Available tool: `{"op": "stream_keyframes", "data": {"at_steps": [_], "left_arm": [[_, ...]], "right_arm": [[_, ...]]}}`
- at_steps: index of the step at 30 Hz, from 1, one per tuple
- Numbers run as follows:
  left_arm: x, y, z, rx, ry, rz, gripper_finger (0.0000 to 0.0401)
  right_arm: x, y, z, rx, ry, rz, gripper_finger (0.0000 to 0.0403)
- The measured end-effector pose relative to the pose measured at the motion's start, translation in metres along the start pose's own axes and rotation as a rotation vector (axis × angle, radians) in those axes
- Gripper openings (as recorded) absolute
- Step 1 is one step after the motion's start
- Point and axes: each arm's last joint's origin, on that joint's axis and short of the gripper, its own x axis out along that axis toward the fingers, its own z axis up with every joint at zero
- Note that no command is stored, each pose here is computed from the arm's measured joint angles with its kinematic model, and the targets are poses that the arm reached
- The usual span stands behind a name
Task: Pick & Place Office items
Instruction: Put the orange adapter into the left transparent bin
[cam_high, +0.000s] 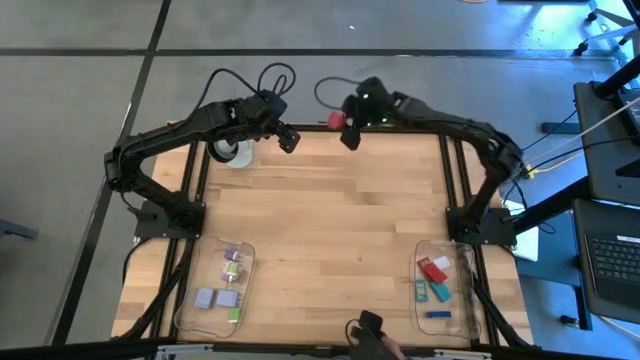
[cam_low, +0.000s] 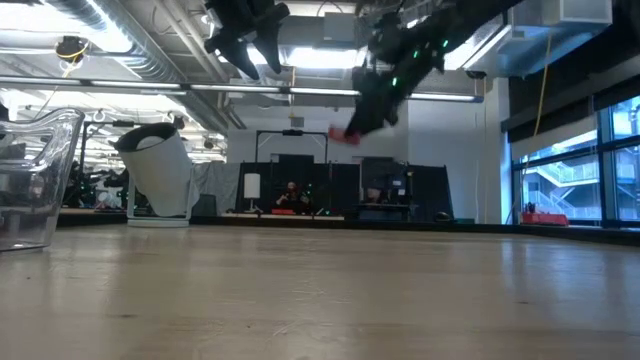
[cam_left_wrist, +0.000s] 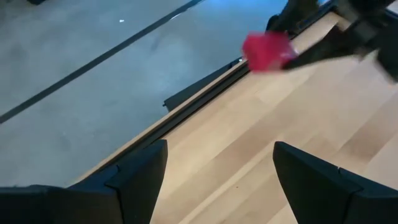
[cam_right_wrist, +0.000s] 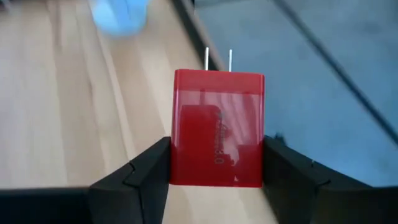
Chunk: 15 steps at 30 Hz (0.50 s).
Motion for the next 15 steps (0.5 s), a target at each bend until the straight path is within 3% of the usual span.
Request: {"op": "stream_keyframes", "data": {"at_steps": [10, 15], "left_arm": [[-0.001, -0.001, 0.000, -0.033, -0.001, -0.003, 0.0290], [-0.001, -0.002, 0.000, -0.039, -0.002, -0.013, 0.0290]], "right_arm": [[-0.079, 0.029, 0.040, -0.032, -0.311, -0.012, 0.0214], [-0.102, 0.054, 0.048, -0.101, -0.370, -0.099, 0.0214]]}}
